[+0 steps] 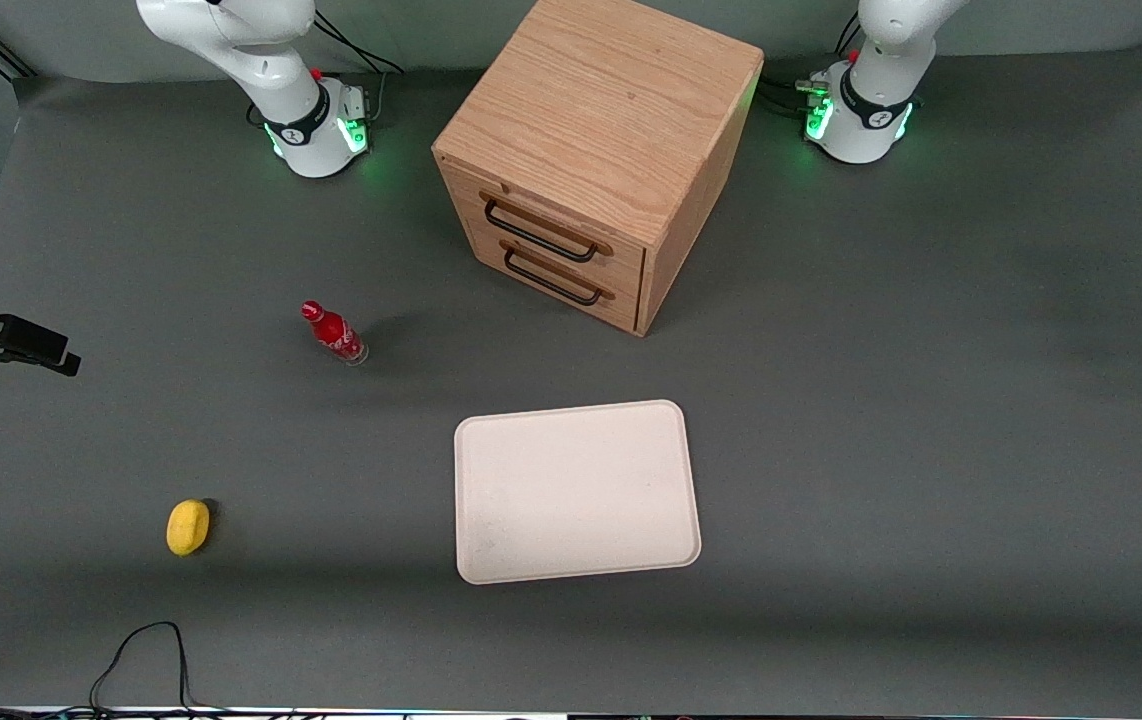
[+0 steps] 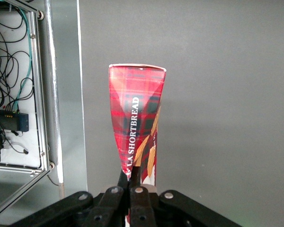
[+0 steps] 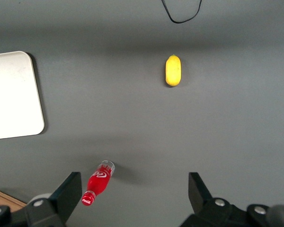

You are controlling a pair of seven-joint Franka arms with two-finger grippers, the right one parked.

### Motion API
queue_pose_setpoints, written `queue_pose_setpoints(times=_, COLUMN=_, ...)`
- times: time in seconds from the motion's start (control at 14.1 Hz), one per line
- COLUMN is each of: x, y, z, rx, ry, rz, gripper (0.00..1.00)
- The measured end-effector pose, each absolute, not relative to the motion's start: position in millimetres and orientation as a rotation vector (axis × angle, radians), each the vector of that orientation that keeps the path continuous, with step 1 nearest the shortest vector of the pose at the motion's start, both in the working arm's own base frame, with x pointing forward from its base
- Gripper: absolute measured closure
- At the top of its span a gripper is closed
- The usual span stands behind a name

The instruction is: Place red cookie box on tray

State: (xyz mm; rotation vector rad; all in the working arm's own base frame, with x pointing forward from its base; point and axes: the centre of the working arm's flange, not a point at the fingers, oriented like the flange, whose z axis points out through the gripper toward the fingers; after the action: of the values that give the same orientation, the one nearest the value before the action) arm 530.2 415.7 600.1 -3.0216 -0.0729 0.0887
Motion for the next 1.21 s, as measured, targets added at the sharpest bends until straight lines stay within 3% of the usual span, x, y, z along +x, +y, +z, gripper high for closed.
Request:
queue_pose_setpoints(times=0.28, x=562, y=350, z=616, rx=-3.047, ry=0.061, rz=0.126, gripper=0.98)
queue_pose_setpoints(times=0.64, x=630, y=137, z=628, rx=-3.045, ry=0.176, rz=0.196, gripper=0.98)
queue_pose_setpoints(times=0.99, x=643, y=-72, z=629, rx=-3.081, ry=0.295, rz=0.132, gripper=0.98)
queue_pose_setpoints(times=1.21, x=637, y=-178, z=628, rx=-3.134, ry=0.221, rz=0.005, gripper=0.98)
